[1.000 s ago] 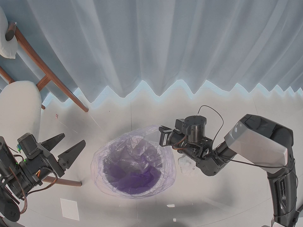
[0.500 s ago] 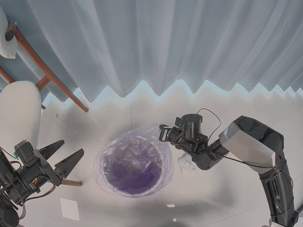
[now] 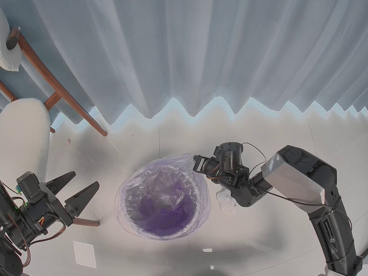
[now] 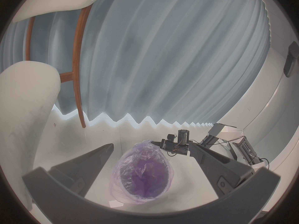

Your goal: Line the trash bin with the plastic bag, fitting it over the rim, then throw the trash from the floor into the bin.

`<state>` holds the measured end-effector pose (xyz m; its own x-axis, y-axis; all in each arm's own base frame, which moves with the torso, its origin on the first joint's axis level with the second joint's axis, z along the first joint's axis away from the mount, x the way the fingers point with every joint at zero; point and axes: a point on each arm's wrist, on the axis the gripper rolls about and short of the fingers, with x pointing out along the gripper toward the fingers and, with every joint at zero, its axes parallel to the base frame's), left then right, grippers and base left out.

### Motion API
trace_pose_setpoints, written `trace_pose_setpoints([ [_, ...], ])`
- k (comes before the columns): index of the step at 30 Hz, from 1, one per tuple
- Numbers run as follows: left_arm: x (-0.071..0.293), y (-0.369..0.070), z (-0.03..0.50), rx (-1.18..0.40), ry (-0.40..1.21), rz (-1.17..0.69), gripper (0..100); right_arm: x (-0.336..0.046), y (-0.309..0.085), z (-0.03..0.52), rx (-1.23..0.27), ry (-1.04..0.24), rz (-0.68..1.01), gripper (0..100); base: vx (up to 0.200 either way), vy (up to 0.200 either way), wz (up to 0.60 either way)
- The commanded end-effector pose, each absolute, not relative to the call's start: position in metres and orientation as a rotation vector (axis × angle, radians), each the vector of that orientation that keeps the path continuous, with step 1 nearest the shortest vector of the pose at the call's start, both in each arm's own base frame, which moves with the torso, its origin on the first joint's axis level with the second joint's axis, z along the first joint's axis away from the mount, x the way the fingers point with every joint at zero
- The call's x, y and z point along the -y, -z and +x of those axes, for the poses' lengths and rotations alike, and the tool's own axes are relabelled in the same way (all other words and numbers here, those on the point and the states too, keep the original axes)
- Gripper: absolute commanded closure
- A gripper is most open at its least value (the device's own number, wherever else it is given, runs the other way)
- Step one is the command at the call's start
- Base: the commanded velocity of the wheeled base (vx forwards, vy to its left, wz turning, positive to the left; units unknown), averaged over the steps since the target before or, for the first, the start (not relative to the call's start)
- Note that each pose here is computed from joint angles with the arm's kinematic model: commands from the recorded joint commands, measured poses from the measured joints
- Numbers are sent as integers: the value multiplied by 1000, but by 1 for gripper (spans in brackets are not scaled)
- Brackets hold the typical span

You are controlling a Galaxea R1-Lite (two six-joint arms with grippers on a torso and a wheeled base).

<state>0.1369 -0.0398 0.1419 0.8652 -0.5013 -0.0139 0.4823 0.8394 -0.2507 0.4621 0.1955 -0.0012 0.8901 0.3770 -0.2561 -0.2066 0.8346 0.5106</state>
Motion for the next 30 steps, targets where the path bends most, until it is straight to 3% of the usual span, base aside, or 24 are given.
trace_pose_setpoints([
  [1, 39, -138, 134, -96, 515, -241, 0, -196, 9, 463, -374, -315, 503, 100, 0, 0, 0],
  [12, 36, -138, 136, -90, 503, -222, 0, -196, 8, 460, -387, -315, 556, 100, 0, 0, 0],
  [13, 35, -138, 136, -90, 503, -222, 0, -196, 7, 459, -390, -316, 556, 0, 0, 0, 0],
  [20, 34, -138, 136, -93, 512, -220, 0, -197, -11, 447, -376, -326, 574, 0, 0, 0, 0],
  [30, 35, -147, 146, -83, 506, -219, 0, -169, -59, 403, -332, -324, 599, 0, 0, 0, 0],
])
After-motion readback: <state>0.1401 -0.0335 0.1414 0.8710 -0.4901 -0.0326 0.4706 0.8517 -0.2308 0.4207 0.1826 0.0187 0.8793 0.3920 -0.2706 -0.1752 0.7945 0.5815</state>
